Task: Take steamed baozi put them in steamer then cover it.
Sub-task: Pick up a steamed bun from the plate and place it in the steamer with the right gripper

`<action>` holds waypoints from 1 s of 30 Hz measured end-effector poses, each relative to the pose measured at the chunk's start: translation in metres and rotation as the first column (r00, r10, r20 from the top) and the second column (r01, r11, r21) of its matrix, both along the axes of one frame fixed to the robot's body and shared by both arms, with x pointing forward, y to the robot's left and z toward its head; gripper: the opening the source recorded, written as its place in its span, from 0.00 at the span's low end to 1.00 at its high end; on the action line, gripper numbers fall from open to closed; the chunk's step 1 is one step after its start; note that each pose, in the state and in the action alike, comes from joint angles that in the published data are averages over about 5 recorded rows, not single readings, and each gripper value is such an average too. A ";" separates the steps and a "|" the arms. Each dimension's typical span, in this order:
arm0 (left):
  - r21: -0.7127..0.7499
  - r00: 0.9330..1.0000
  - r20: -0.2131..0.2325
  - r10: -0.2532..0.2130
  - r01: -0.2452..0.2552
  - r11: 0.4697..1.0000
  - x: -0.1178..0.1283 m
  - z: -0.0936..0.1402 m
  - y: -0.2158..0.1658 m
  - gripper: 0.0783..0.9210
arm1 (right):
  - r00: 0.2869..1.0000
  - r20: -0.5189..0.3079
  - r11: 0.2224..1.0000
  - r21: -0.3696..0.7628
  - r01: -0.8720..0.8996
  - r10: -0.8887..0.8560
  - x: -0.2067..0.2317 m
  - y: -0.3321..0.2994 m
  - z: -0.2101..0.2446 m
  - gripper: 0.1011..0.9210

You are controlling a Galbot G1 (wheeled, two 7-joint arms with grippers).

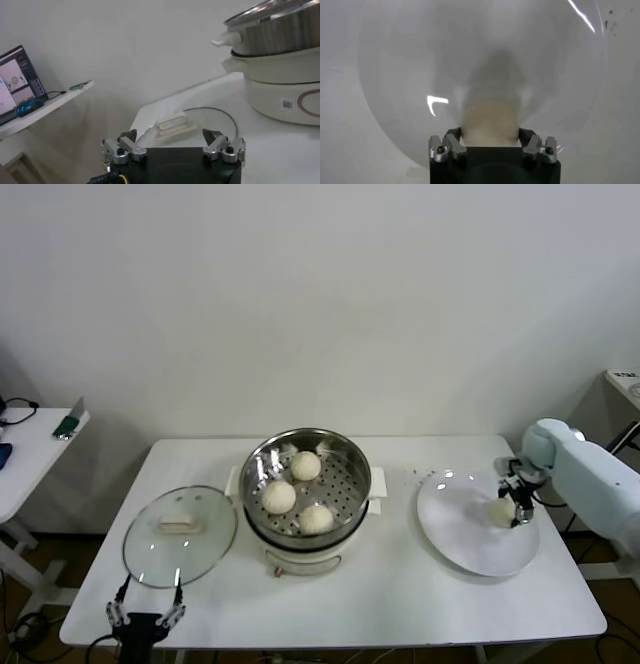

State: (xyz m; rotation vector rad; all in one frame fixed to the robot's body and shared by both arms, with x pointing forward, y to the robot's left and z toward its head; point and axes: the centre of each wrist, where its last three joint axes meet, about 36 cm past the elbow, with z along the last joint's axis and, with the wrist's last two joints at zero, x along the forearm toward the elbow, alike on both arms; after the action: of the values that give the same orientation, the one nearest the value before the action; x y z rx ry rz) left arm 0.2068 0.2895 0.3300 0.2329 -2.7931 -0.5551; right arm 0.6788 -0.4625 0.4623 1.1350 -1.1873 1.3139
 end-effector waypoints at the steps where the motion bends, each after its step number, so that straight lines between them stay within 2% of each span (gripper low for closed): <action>1: 0.000 1.000 0.001 0.000 0.000 1.000 0.000 0.000 0.000 0.88 | 1.000 0.005 1.000 0.005 0.004 -0.004 0.001 0.000 0.004 0.77; 7: -0.006 1.000 0.009 -0.004 0.004 1.000 0.001 0.003 -0.004 0.88 | 0.998 0.058 0.998 0.058 0.019 -0.022 0.014 0.014 0.041 0.77; 13: -0.010 1.000 0.013 -0.014 0.015 1.000 -0.001 0.007 -0.007 0.88 | 0.990 0.136 0.991 0.136 0.006 -0.024 0.038 0.052 0.107 0.77; 22: -0.022 0.999 0.026 -0.043 0.043 0.999 -0.005 0.013 -0.017 0.88 | 0.972 0.236 0.962 0.266 -0.060 -0.004 0.064 0.147 0.221 0.77; 30: -0.023 0.997 0.038 -0.070 0.071 0.997 -0.007 0.019 -0.022 0.88 | 0.969 0.243 0.923 0.362 -0.127 0.038 0.058 0.242 0.269 0.77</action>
State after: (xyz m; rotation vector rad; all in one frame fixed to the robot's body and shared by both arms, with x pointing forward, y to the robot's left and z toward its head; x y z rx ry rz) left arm 0.1996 0.2679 0.3495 0.1413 -2.8517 -0.5378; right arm 0.7373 -0.2206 0.7315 1.3410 -1.6314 1.3448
